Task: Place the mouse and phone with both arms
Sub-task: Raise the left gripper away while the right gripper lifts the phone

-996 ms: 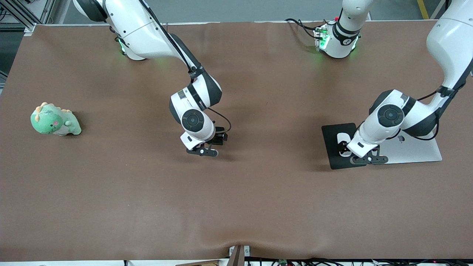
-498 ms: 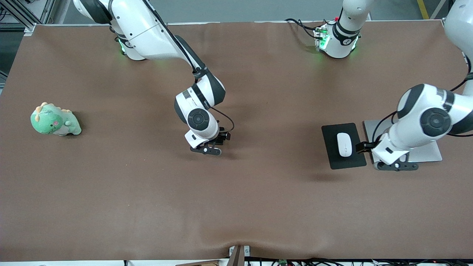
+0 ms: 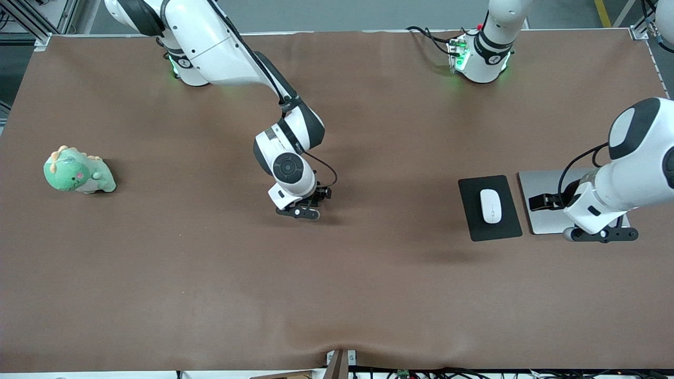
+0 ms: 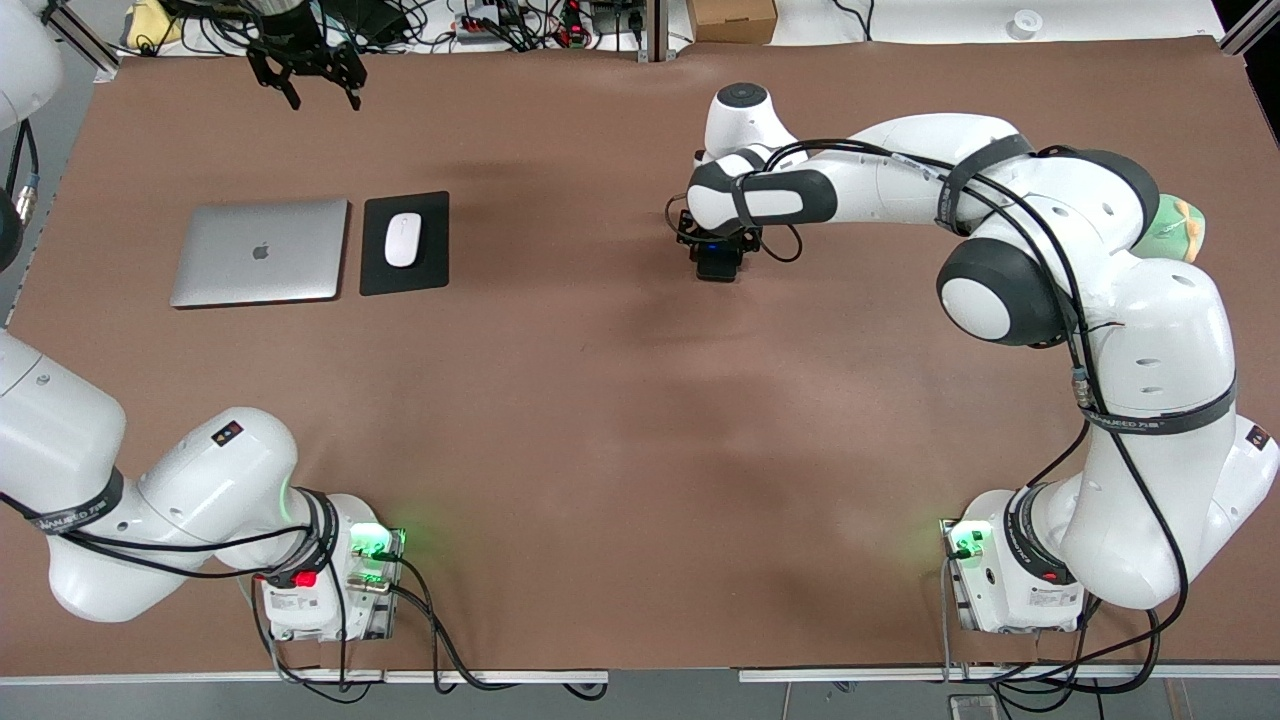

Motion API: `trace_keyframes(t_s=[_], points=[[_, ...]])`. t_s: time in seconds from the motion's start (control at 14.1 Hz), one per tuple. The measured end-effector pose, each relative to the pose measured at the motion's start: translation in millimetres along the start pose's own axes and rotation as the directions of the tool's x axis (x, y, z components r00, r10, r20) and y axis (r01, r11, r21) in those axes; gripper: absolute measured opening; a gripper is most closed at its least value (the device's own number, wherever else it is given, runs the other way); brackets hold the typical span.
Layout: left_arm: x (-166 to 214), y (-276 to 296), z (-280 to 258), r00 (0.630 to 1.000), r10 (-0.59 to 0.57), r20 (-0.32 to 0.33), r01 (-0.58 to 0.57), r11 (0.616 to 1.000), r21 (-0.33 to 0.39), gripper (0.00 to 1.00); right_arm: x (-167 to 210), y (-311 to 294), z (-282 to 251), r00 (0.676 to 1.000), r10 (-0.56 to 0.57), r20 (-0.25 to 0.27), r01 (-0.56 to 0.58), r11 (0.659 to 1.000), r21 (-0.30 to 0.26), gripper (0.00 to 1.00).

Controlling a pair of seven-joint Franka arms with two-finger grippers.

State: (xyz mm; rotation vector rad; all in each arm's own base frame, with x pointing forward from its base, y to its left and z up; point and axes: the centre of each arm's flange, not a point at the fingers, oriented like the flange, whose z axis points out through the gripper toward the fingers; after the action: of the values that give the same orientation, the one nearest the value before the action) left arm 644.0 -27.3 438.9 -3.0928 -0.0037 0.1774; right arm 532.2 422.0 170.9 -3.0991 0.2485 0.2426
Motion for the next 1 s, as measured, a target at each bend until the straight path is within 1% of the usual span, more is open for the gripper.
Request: trace_keyframes(t_s=[0.07,0.21,0.36,0.5,0.64,0.78,1.0], points=[[0.1,-2.1,-5.1,1.000,-0.006,0.002,0.006,1.000,-0.007,1.00,0.4,0.2,-0.3,1.000,0.001,-0.001,-0.001,1.000,0.000,0.80],[-0.3,-8.5,-15.4,1.000,-0.009,0.009,0.009,0.999,-0.039,1.00,0.7,0.3,-0.4,1.000,0.001,-0.001,-0.001,1.000,0.000,0.80],[-3.6,-27.3,-25.6,1.000,-0.001,0.031,0.004,0.996,-0.092,1.00,5.2,4.1,-2.0,1.000,0.010,-0.003,-0.010,1.000,-0.003,0.80],[-11.5,-46.1,-41.3,0.999,-0.006,0.036,0.011,0.993,-0.118,1.00,14.2,13.5,-9.8,0.999,0.031,0.015,-0.030,0.999,-0.018,0.80],[-27.4,-43.4,-72.5,1.000,-0.026,0.017,0.027,0.995,-0.100,1.00,28.2,27.3,-30.8,0.998,0.067,0.021,-0.067,0.998,-0.017,0.80],[-50.3,-20.6,-107.5,0.999,-0.036,0.004,0.036,0.997,-0.071,1.00,45.5,50.7,-54.8,0.993,0.110,0.033,-0.110,0.994,-0.015,0.80],[-86.0,10.1,-149.7,1.000,-0.028,-0.007,0.027,0.998,-0.060,1.00,68.3,91.3,-86.9,0.983,0.173,0.056,-0.172,0.985,-0.015,0.80]])
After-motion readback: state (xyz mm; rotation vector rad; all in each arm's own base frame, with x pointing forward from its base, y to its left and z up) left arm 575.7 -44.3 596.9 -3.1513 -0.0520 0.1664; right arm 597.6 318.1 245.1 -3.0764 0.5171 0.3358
